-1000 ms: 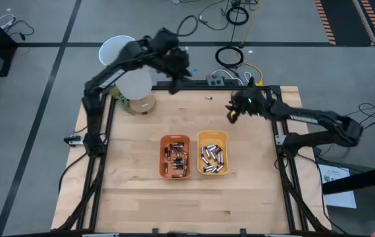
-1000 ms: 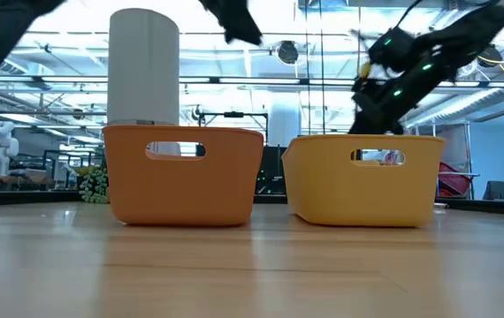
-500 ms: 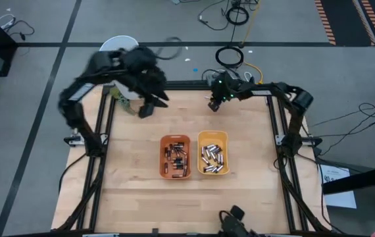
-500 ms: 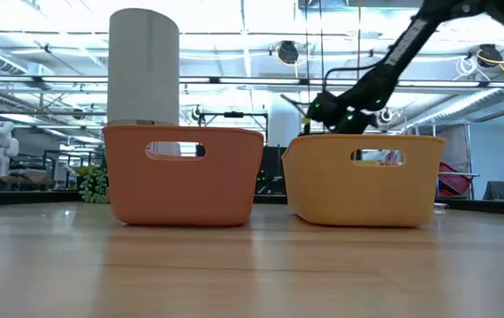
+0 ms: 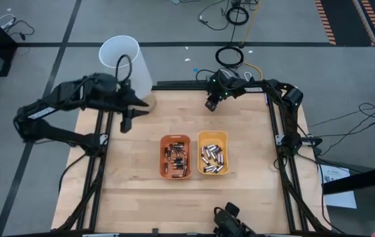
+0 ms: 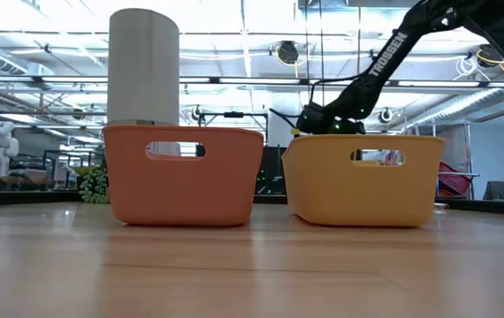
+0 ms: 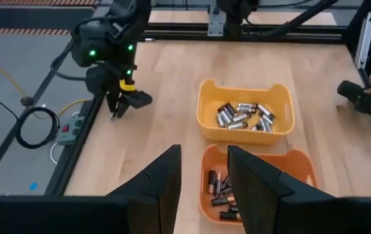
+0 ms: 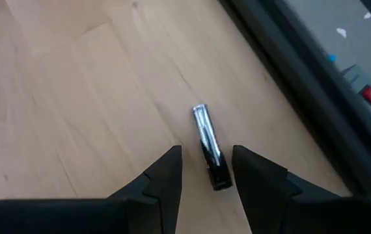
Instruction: Sort batteries
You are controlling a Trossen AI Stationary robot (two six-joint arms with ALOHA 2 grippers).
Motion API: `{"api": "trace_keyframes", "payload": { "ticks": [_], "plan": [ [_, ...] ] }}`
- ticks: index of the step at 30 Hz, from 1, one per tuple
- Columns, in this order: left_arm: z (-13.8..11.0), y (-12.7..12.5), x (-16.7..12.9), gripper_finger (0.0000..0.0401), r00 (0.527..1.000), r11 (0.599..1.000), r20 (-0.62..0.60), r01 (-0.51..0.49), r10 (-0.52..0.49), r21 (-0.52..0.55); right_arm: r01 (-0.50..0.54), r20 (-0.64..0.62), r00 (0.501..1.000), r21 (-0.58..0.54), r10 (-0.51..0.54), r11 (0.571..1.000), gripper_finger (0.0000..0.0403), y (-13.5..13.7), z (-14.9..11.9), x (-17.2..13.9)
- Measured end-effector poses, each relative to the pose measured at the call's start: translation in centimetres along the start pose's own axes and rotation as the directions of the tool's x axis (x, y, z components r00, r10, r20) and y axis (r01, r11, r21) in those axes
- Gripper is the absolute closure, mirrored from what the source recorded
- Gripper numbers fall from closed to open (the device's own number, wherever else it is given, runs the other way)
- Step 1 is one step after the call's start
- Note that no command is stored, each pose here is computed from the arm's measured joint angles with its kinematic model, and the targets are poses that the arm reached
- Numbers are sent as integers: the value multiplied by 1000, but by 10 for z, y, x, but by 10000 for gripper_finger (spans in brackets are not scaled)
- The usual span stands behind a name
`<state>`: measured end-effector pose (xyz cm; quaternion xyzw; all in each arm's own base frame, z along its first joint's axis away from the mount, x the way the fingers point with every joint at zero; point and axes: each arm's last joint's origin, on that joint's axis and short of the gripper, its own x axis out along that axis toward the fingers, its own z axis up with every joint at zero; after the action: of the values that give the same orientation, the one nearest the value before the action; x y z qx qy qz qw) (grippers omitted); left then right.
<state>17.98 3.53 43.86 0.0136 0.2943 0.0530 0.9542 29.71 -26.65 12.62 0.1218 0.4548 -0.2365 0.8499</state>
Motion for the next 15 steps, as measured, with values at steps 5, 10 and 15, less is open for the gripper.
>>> {"api": "trace_keyframes", "payload": {
  "ticks": [5, 10, 15],
  "plan": [
    [-35, -5, 3, 267, 994, 999, 106, 5, -1, -40, 34, -26, 999, 7, -34, 999, 280, 0, 0, 3],
    [-73, -11, 24, 267, 986, 999, 163, 34, -29, -25, 37, -47, 998, 25, -36, 999, 332, 0, -2, 3],
    [-107, -17, 50, 267, 972, 997, 223, 74, -71, -7, 38, -66, 997, 20, -37, 999, 391, 0, -4, 3]
  ]
}}
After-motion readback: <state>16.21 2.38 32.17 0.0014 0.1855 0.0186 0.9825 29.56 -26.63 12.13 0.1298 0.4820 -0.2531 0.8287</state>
